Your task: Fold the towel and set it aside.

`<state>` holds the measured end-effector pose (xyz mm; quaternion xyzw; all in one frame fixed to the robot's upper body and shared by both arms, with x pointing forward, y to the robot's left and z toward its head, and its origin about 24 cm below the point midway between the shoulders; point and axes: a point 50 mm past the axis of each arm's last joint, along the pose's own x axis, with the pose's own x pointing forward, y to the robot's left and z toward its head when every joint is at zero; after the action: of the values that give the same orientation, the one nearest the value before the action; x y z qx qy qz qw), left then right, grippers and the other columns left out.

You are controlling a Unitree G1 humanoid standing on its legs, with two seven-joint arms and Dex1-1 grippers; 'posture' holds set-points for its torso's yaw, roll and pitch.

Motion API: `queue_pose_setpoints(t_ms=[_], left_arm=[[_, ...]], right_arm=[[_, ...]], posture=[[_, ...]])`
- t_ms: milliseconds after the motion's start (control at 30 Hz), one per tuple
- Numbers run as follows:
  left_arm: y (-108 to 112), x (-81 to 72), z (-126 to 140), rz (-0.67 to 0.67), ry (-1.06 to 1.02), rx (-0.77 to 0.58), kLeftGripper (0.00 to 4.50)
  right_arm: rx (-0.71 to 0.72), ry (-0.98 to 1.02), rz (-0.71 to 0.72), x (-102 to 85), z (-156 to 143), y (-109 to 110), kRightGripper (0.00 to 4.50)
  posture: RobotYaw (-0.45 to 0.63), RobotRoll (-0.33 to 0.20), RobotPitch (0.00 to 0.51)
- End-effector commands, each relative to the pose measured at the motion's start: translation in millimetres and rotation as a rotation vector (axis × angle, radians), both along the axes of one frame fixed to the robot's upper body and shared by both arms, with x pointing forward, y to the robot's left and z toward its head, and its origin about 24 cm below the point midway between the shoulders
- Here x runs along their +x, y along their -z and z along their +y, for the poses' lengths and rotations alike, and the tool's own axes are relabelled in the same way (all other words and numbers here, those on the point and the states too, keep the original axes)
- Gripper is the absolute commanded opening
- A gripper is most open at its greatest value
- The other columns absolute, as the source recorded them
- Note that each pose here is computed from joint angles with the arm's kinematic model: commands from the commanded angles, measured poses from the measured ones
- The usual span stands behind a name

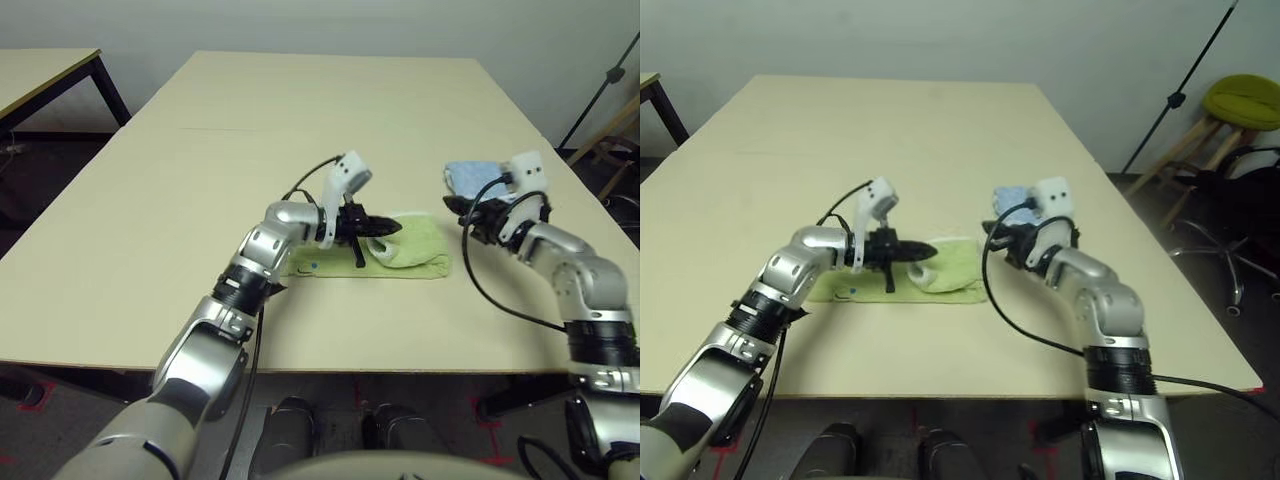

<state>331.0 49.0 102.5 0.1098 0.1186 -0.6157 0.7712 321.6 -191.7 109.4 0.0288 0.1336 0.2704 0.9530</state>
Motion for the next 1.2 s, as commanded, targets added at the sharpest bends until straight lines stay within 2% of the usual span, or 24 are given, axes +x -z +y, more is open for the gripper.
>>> queue_pose_setpoints(t_ms=[33, 167, 300, 533, 700, 767, 833, 933, 1000, 1200], left_arm=[[4, 3.7, -4, -0.03, 0.003, 0.05, 0.03], [18, 5.0, 2, -0.02, -0.015, 0.101, 0.03], [29, 4.9, 11, 0.018, -0.055, 0.11, 0.03], [35, 3.4, 25, 0.044, -0.091, 0.106, 0.03], [27, 3.3, 32, 0.087, -0.149, 0.027, 0.03], [8, 0.4, 36, 0.123, -0.181, -0.131, 0.03], [-8, -3.3, 42, 0.166, -0.224, -0.215, 0.03], [-36, -13.2, 54, 0.207, -0.276, -0.34, 0.61], [-49, -20.3, 64, 0.237, -0.34, -0.386, 1.22], [-51, -41.2, 92, 0.381, -0.6, -0.313, 3.31]], right_arm=[[-0.021, 0.013, 0.007, 7.5, 5, 8, 0.0], [-0.034, 0.035, 0.047, 13.1, 8, 23, 0.0], [-0.086, 0.017, 0.111, 10.1, 11, 46, 0.0], [-0.141, -0.001, 0.102, 8.1, 11, 55, 0.0], [-0.117, -0.03, 0.057, 8.7, 16, 49, 0.0], [-0.118, -0.041, 0.017, 10.5, 15, 41, 0.0], [-0.125, -0.062, -0.021, 10.9, 15, 34, 0.0], [-0.127, -0.077, -0.093, 11.8, 16, 23, 0.59], [-0.093, -0.133, -0.131, 9.4, 18, 16, 1.28], [-0.091, -0.227, -0.221, 5.0, 16, 1, 3.53]], posture=[[0.05, 0.0, 0.06], [0.05, 0.0, 0.053], [0.05, 0.0, 0.052], [0.06, 0.0, 0.051], [0.05, 0.0, 0.054], [0.06, 0.0, 0.055], [0.06, 0.0, 0.055], [0.06, 0.0, 0.059], [0.07, 0.0, 0.064], [0.09, 0.0, 0.076]])
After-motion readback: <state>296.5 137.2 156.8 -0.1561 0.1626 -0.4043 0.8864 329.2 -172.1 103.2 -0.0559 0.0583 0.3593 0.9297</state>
